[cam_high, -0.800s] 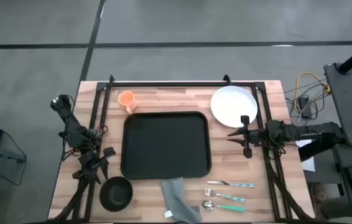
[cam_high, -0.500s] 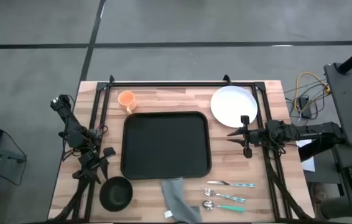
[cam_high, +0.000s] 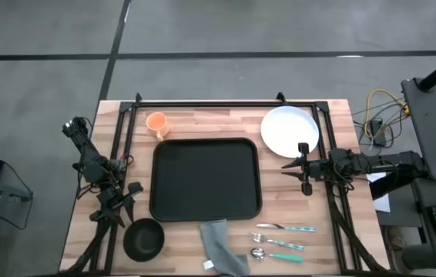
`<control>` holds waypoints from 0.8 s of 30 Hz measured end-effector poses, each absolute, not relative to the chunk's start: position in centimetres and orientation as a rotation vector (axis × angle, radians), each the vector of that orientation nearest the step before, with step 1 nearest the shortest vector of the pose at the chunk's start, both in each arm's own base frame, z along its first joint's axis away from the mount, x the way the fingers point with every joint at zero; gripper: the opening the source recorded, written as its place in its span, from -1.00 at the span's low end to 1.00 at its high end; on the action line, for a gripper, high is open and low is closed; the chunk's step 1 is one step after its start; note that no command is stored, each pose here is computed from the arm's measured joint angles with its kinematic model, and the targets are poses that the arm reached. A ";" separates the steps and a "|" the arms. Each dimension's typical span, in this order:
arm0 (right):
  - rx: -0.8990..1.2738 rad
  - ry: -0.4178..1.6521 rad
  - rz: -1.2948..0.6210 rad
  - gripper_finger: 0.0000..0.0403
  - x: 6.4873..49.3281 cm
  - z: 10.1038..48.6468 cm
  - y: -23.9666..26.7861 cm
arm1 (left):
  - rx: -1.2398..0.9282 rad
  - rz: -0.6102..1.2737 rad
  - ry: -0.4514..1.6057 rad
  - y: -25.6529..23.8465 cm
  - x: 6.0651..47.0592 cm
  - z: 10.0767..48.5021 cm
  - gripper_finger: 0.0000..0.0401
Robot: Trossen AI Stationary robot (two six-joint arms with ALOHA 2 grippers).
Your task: Set up tray
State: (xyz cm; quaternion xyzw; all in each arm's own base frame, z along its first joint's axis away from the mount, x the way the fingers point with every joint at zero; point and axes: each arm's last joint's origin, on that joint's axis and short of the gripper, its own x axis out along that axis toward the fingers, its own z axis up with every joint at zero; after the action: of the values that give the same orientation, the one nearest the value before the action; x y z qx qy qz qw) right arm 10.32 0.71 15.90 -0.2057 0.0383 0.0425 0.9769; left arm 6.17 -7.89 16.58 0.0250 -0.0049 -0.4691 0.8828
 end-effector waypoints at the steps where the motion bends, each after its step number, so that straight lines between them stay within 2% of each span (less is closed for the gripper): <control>1: -0.415 0.077 0.086 -0.66 10.3 15.9 0.7 | 0.052 -0.976 -0.011 -7.9 6.2 16.6 -0.40; 11: -0.415 0.077 0.085 -0.60 10.3 15.9 0.7 | 0.052 -0.976 -0.010 -7.9 6.2 16.6 -0.40; 24: -0.415 0.077 0.085 -0.65 10.3 15.9 0.7 | 0.052 -0.977 -0.010 -7.9 6.2 16.6 -0.40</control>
State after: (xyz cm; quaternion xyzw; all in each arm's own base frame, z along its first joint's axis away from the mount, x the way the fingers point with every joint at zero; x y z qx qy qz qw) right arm 10.32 0.71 15.90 -0.2057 0.0382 0.0424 0.9769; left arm 6.17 -7.89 16.58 0.0249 -0.0050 -0.4691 0.8828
